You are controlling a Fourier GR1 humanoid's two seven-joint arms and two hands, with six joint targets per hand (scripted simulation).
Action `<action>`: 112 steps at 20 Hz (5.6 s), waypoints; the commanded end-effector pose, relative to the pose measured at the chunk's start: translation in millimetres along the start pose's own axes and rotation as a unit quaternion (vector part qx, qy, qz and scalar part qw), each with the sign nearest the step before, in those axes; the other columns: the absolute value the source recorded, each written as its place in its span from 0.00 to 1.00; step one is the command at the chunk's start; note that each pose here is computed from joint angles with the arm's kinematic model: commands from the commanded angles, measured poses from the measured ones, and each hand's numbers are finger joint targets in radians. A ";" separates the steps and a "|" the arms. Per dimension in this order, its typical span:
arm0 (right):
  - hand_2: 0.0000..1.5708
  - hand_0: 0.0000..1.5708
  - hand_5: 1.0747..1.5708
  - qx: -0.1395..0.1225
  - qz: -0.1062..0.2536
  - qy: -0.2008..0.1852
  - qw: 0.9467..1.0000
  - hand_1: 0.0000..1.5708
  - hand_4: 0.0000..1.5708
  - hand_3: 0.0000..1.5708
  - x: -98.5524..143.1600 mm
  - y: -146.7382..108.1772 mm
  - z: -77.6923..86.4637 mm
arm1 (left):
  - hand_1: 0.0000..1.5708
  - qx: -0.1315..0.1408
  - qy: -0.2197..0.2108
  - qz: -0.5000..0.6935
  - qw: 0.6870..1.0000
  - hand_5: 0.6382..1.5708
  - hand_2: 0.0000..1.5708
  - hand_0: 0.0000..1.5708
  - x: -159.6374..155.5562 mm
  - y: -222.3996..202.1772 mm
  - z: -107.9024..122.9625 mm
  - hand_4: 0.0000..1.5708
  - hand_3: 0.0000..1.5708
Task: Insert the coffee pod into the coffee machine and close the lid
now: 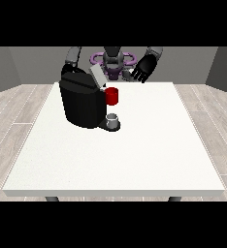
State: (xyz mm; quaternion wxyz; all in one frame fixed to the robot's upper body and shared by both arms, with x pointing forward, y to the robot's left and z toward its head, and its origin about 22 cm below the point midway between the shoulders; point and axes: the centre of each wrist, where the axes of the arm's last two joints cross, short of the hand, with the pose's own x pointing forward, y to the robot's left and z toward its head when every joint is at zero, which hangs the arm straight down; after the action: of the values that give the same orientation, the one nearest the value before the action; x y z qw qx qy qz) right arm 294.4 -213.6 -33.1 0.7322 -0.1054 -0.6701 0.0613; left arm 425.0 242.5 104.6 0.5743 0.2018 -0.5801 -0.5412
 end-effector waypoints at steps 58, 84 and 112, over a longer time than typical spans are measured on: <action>0.00 0.00 1.00 -0.029 -0.013 -0.123 0.992 0.00 0.00 0.00 93.0 -4.7 -47.0 | 0.79 0.172 -0.034 -0.028 0.984 1.00 0.80 0.79 75.4 150.9 1.1 0.18 0.76; 0.00 0.00 1.00 -0.017 0.015 -0.128 0.992 0.00 0.14 0.00 112.5 -7.2 -45.9 | 0.78 0.218 -0.038 -0.082 0.972 1.00 0.77 0.78 51.9 186.9 27.6 0.00 0.62; 0.00 0.00 1.00 -0.019 0.009 -0.074 0.997 0.00 0.00 0.00 43.4 -9.2 -23.0 | 0.00 0.182 -0.010 -0.100 0.978 1.00 0.00 0.00 32.0 122.4 1.8 0.00 0.04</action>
State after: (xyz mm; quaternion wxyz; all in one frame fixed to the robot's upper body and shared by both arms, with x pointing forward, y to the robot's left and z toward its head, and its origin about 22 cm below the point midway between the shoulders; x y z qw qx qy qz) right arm 340.8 -205.0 44.9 0.6583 -0.1194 -0.7406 0.0624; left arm 460.8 270.4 267.3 0.4322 0.3760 -0.6650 -0.4791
